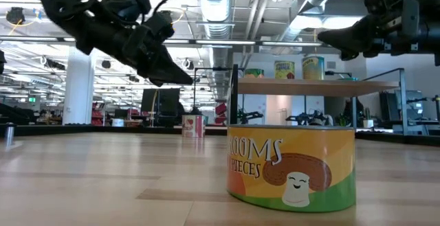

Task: Pick and place cans onto a shelf
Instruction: Put the canned diced tomatoes on the shelf

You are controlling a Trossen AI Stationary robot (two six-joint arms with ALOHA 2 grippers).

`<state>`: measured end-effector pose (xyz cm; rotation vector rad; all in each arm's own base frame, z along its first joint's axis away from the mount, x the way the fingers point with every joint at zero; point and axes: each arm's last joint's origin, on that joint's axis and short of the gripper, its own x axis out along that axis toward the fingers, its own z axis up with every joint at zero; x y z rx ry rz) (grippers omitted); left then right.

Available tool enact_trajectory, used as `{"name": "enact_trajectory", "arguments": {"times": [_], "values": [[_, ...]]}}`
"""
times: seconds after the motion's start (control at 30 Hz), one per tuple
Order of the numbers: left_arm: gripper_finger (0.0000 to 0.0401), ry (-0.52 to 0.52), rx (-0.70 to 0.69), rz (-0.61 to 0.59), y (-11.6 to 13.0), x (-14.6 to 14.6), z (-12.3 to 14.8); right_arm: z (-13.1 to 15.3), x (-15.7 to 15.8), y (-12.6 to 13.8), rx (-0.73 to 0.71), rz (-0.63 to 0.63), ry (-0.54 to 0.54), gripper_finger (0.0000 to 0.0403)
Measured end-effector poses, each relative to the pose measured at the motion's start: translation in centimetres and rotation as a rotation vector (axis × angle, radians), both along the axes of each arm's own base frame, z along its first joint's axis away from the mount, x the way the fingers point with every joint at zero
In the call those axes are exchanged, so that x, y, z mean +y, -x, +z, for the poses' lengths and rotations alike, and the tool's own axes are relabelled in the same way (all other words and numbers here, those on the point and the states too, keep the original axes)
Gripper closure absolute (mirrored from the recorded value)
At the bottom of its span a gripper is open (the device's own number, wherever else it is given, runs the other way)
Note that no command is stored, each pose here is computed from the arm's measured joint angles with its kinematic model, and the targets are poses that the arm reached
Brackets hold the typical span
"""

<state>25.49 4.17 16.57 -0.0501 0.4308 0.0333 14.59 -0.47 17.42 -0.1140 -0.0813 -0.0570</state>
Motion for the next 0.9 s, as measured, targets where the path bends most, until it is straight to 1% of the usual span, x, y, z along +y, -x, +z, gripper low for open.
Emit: {"name": "enact_trajectory", "arguments": {"times": [0.17, 0.37, 0.47, 0.53, 0.63, 0.8, 0.9], "values": [[0.0401, -0.007, 0.100, 0.019, -0.6, 0.2, 0.6, 0.0, 0.0, 0.0, -0.004, -0.002, 0.009, 0.0394], [0.0401, -0.004, 0.177, 0.016, -1.0, 0.3, 1.3, 0.1, 0.0, 0.0, -0.006, -0.007, 0.018, 0.0388], [0.0401, -0.040, 0.219, 0.078, -1.2, 0.6, 1.7, 0.1, 0.0, 0.0, -0.006, -0.007, 0.018, 0.0389], [0.0401, -0.053, 0.257, 0.153, -1.2, 1.5, 2.0, 0.1, 0.0, 0.0, -0.006, -0.007, 0.019, 0.0391], [0.0401, -0.043, 0.287, 0.217, -1.0, 2.9, 2.5, 0.1, 0.0, 0.0, -0.006, -0.008, 0.021, 0.0393], [0.0401, -0.042, 0.276, 0.217, -0.6, 5.3, 3.2, 0.1, 0.0, 0.0, -0.006, -0.009, 0.024, 0.0389], [0.0400, -0.038, 0.279, 0.267, -0.3, 6.5, 3.5, 0.1, 0.0, 0.0, -0.006, -0.010, 0.025, 0.0389]]}}
